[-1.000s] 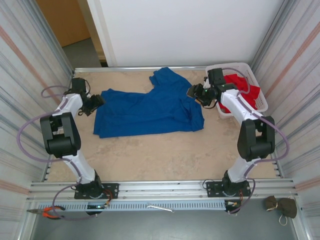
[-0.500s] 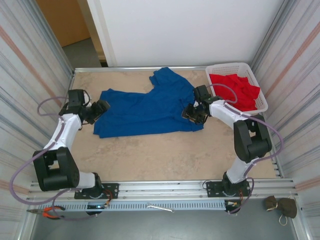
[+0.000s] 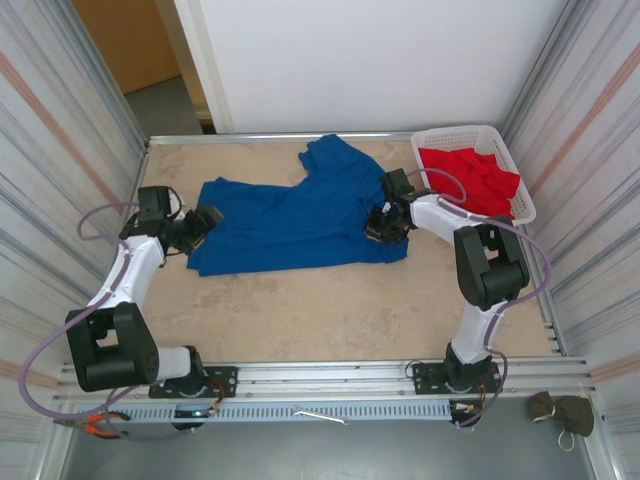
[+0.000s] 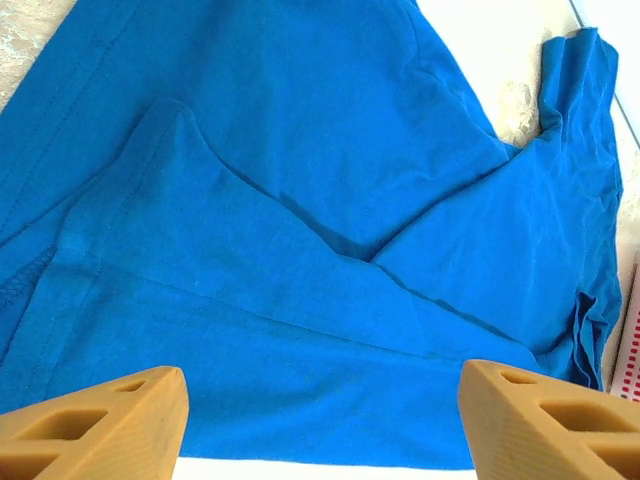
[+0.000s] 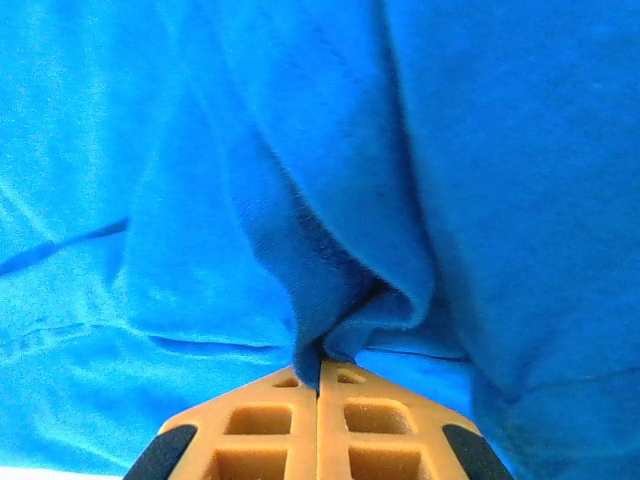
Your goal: Fold the inside-out t-shirt
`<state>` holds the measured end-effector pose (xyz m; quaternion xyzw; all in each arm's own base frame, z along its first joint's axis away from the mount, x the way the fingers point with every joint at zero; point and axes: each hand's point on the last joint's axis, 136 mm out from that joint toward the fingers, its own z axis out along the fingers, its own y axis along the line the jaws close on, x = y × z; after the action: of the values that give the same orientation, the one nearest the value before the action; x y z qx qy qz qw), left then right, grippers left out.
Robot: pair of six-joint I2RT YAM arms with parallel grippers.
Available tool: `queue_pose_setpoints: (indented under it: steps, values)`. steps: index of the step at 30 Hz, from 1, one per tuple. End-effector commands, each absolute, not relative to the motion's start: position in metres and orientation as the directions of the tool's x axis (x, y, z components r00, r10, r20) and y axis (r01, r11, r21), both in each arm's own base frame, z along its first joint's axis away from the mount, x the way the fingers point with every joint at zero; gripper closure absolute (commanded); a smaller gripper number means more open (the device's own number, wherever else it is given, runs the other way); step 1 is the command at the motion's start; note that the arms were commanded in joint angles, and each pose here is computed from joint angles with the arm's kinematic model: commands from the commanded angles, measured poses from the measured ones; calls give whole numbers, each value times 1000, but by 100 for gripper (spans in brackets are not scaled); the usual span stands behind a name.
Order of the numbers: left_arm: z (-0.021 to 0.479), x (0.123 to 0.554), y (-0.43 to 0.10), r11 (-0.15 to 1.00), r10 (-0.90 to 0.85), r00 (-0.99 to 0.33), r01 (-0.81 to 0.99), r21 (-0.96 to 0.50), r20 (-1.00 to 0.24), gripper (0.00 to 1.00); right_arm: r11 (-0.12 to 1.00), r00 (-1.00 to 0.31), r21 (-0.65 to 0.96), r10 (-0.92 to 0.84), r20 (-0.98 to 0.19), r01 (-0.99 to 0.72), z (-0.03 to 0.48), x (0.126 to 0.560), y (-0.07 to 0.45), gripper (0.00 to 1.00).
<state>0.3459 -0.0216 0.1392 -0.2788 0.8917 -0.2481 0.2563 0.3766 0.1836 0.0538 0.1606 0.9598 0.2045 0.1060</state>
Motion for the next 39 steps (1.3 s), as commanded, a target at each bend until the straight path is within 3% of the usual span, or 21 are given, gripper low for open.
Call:
queue_pose_setpoints:
  steps: [1,8,10,11,13,17,23,27,39]
  values:
    - [150,348,-28,713,-622,-709,-338,-614,-332,28,809,-912,544,370,-177,223,100,397,204,100]
    - [141,347,-29,710,-624,-716,-352,-610,-314,28,698,-917,711,331,-222,80,137,479,262,97]
    - [136,346,-30,705,-628,-717,-359,-611,-303,28,645,-934,764,275,-229,3,141,493,280,57]
    - [134,346,-30,708,-625,-721,-360,-608,-300,28,623,-935,782,268,-234,-17,145,495,283,47]
    - [133,345,-28,716,-619,-724,-362,-597,-303,28,599,-920,798,272,-282,-68,162,490,280,40]
    - [130,338,-24,721,-623,-722,-380,-579,-302,27,651,-885,757,318,-339,-57,180,457,243,40]
    - [105,298,-2,729,-661,-699,-510,-457,-273,25,838,-875,535,336,-348,109,140,386,166,40]
    - [85,273,10,714,-692,-669,-581,-391,-269,24,901,-884,406,307,-352,151,117,360,137,36]
    - [42,266,14,726,-681,-706,-616,-306,-196,24,963,-932,257,161,-324,77,76,345,154,33]
